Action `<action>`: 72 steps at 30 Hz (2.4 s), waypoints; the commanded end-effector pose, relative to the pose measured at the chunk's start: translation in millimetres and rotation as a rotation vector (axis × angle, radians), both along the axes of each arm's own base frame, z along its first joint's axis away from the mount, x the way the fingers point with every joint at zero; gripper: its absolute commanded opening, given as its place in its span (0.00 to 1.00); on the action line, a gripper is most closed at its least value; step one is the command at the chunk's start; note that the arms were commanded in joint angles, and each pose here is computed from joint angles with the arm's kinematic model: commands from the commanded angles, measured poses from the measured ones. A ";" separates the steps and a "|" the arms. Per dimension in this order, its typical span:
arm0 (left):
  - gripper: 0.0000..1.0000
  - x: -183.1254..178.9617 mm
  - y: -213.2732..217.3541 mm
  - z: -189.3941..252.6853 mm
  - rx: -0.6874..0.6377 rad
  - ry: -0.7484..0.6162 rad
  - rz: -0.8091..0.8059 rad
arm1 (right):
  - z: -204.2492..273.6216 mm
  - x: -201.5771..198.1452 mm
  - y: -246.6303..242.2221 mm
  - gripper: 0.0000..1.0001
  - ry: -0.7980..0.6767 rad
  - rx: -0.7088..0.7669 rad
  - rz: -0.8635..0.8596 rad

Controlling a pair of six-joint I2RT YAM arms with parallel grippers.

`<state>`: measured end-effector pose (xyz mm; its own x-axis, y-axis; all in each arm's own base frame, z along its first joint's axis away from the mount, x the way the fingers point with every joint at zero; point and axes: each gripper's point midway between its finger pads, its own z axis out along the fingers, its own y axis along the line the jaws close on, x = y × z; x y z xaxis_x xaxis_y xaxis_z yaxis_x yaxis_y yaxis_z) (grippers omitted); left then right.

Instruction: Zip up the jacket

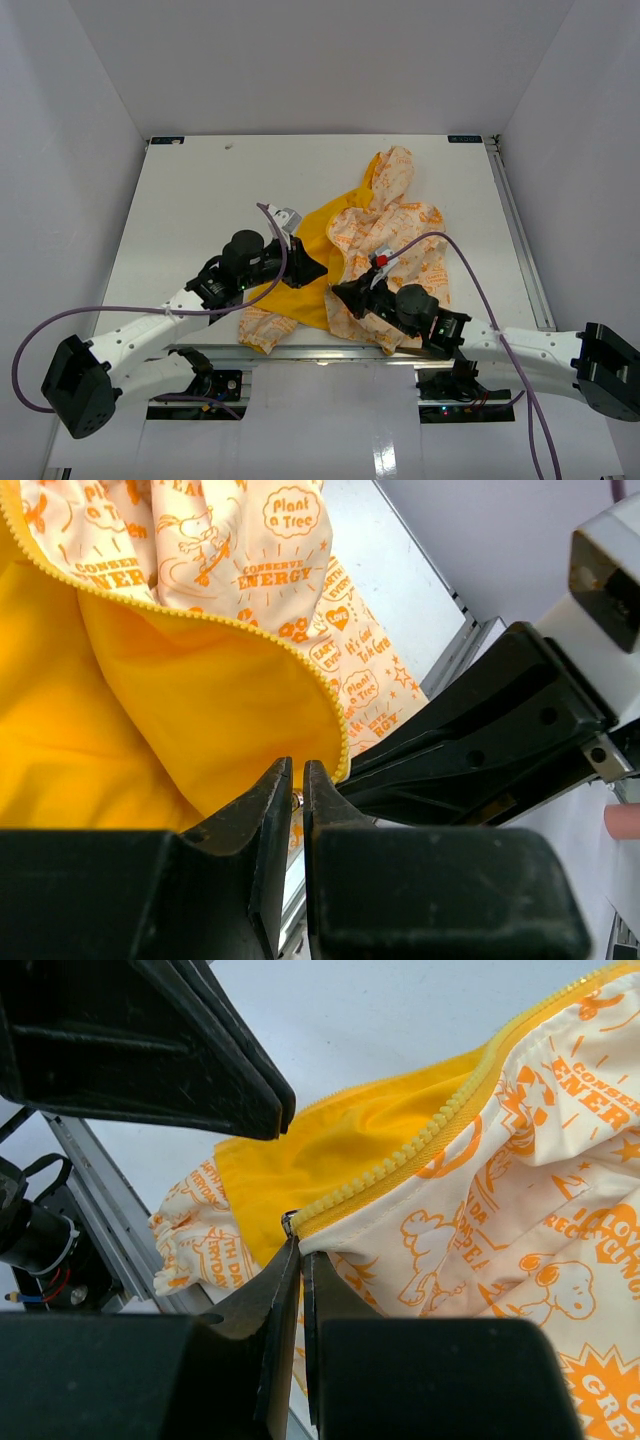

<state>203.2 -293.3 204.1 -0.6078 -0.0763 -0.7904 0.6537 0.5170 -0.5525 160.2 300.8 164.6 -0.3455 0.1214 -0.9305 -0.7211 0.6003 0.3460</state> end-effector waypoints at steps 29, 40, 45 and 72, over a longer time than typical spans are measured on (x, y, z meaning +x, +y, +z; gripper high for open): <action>0.34 1.4 -8.2 -16.9 0.034 0.055 0.031 | 28.1 17.9 6.2 0.08 -0.044 0.036 -0.072; 0.29 -11.5 -11.4 -47.2 0.082 0.087 -0.027 | 26.3 18.9 2.8 0.08 -0.042 0.036 -0.086; 0.29 -19.6 -5.1 -66.5 0.119 0.092 -0.040 | 25.6 19.5 2.1 0.08 -0.042 0.034 -0.091; 0.53 -6.6 32.3 -65.8 0.132 -0.027 0.140 | 76.0 -85.2 -18.8 0.08 -0.344 0.113 0.523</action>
